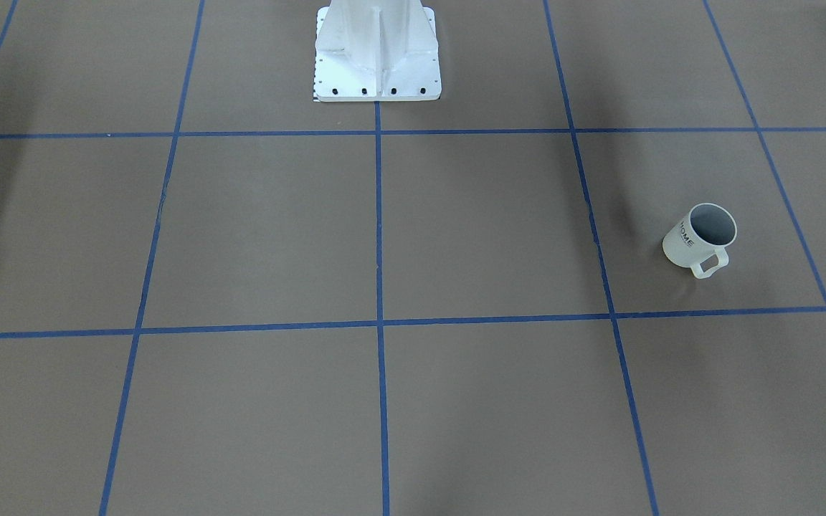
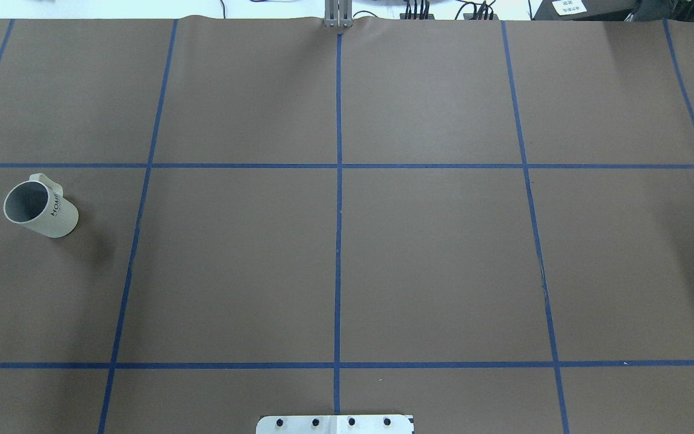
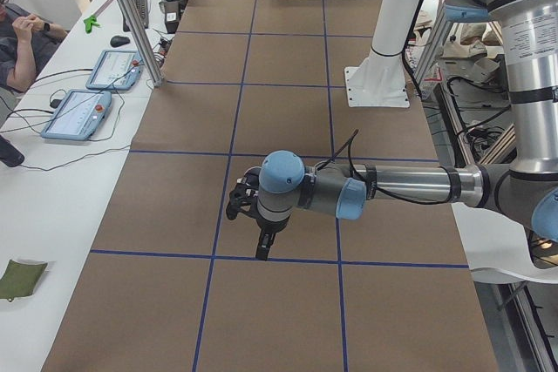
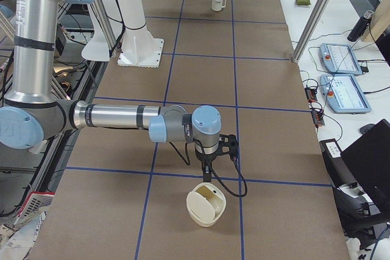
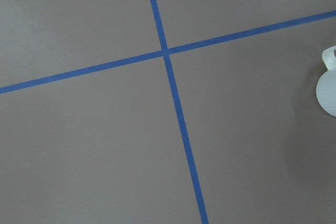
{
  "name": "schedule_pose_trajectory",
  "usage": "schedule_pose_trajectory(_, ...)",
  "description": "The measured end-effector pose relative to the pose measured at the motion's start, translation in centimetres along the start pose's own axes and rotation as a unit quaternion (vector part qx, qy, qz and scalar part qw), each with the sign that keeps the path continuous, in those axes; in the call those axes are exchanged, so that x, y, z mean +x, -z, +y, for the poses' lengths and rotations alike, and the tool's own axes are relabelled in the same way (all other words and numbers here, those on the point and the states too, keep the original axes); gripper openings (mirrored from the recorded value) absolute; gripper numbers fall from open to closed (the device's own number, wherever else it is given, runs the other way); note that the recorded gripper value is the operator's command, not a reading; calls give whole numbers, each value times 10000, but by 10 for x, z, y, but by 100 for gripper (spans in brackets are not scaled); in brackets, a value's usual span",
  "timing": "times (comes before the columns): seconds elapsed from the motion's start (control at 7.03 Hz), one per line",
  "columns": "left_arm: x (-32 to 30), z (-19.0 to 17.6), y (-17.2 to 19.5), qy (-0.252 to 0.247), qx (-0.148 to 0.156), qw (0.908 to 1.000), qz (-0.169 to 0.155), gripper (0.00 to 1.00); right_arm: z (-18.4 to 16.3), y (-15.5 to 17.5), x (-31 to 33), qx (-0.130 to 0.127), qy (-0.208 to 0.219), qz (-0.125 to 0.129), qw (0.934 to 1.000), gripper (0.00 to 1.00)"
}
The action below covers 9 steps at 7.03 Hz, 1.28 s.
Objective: Left arm hands cup to right arm to dump lemon
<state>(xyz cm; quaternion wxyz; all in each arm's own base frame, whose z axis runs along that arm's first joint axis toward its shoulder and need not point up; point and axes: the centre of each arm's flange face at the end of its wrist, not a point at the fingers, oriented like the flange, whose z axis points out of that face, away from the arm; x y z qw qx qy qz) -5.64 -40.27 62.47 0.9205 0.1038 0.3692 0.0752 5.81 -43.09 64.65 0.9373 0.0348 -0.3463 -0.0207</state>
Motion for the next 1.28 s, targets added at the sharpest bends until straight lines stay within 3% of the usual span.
schedule_pose_trajectory(1.28, -5, 2, -6, 61, -50, 10000, 32, 100, 4, -6, 5, -56, -44, 15, 10000, 100)
